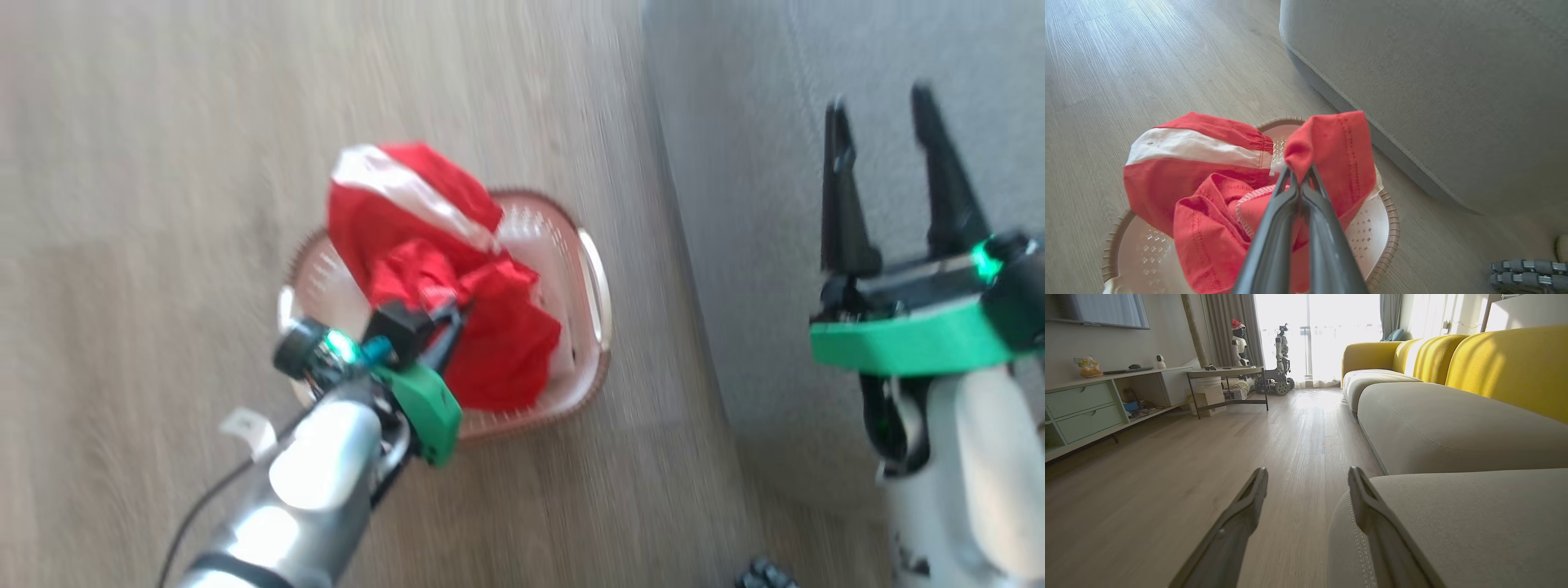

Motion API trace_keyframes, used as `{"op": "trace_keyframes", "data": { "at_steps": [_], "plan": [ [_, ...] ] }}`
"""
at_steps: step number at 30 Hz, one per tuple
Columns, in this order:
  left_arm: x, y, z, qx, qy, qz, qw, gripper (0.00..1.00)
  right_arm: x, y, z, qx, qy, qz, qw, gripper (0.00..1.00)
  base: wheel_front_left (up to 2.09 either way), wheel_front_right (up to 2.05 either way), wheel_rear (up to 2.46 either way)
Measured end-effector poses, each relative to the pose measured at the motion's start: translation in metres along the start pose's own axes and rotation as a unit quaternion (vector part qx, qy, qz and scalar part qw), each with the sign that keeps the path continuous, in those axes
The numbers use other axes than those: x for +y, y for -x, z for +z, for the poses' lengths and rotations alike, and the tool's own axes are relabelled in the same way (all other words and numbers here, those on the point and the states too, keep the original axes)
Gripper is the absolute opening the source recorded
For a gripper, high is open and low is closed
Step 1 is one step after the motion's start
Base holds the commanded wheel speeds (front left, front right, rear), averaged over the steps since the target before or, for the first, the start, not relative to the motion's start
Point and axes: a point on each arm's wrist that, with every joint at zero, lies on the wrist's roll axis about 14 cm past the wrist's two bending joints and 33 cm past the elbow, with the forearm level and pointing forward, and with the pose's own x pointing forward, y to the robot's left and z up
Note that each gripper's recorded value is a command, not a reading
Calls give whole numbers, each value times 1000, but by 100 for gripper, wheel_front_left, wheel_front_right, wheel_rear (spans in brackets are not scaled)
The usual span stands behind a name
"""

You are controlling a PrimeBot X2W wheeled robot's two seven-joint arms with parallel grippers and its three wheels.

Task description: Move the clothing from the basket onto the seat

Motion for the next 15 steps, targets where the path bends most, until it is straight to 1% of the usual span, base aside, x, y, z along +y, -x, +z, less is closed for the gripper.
{"op": "trace_keyframes", "data": {
  "at_steps": [7, 11, 15],
  "plan": [
    [-22, 47, 61, -76, -20, 19, 997, 0, 5, 43, 23, -1, -8, -4, 1000, 100, 0, 0, 0],
    [-28, 72, 105, -131, -39, 36, 990, 0, 11, 65, 36, -8, -13, 1, 1000, 100, 0, 0, 0],
    [-31, 99, 139, -176, -54, 59, 981, 0, 18, 86, 44, -12, -16, 9, 1000, 100, 0, 0, 0]
  ]
}}
